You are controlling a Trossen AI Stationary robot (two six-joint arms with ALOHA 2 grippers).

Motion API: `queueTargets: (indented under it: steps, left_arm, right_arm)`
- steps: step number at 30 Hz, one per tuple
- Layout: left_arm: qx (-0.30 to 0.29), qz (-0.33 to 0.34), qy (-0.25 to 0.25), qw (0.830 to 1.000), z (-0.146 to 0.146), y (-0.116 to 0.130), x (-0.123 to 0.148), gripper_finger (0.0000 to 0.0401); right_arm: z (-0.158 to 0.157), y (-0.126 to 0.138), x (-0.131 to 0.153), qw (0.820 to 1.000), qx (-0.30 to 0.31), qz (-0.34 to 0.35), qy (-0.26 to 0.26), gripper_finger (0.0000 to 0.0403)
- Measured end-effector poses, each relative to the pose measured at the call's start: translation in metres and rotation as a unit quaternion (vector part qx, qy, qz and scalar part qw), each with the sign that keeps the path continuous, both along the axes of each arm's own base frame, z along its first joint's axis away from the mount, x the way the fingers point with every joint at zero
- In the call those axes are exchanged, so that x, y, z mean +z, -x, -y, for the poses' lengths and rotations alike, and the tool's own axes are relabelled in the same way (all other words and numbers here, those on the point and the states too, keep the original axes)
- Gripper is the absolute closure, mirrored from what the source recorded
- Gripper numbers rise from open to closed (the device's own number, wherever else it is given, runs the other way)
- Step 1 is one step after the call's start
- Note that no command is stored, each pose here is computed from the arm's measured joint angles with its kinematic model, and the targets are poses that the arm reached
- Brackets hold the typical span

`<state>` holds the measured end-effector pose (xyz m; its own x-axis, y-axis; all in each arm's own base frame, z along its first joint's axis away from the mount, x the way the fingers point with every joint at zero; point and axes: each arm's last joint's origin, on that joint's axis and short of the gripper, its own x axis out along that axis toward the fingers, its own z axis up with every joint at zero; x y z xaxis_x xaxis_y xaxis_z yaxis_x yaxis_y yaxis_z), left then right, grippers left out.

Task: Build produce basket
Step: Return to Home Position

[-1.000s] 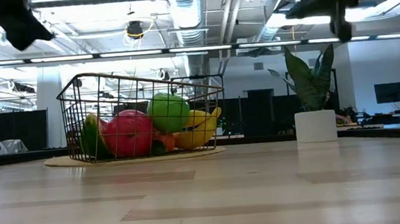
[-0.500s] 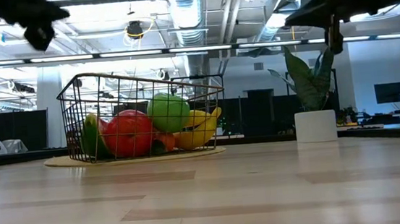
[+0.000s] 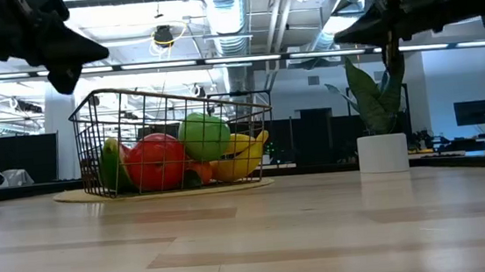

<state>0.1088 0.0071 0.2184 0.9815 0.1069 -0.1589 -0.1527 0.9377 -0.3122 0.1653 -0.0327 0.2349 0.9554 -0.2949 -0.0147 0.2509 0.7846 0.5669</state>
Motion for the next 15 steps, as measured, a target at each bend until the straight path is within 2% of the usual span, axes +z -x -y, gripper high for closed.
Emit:
queueTargets:
  steps: [6,11,15]
  left_arm:
    - [0.014,-0.015,-0.025,0.999,0.009,0.007,0.001,0.0401]
    - [0.033,-0.04,-0.033,0.998,0.011,0.022,-0.006,0.0401]
    - [0.035,-0.015,-0.034,0.999,0.01,0.034,-0.004,0.0401]
  right_arm:
    - [0.007,-0.006,-0.011,1.0,-0.002,-0.016,-0.019,0.0401]
    - [0.021,-0.008,-0.006,0.999,0.027,0.011,0.025,0.0401]
    - [0.029,-0.003,-0.008,0.999,0.018,-0.011,0.05,0.0401]
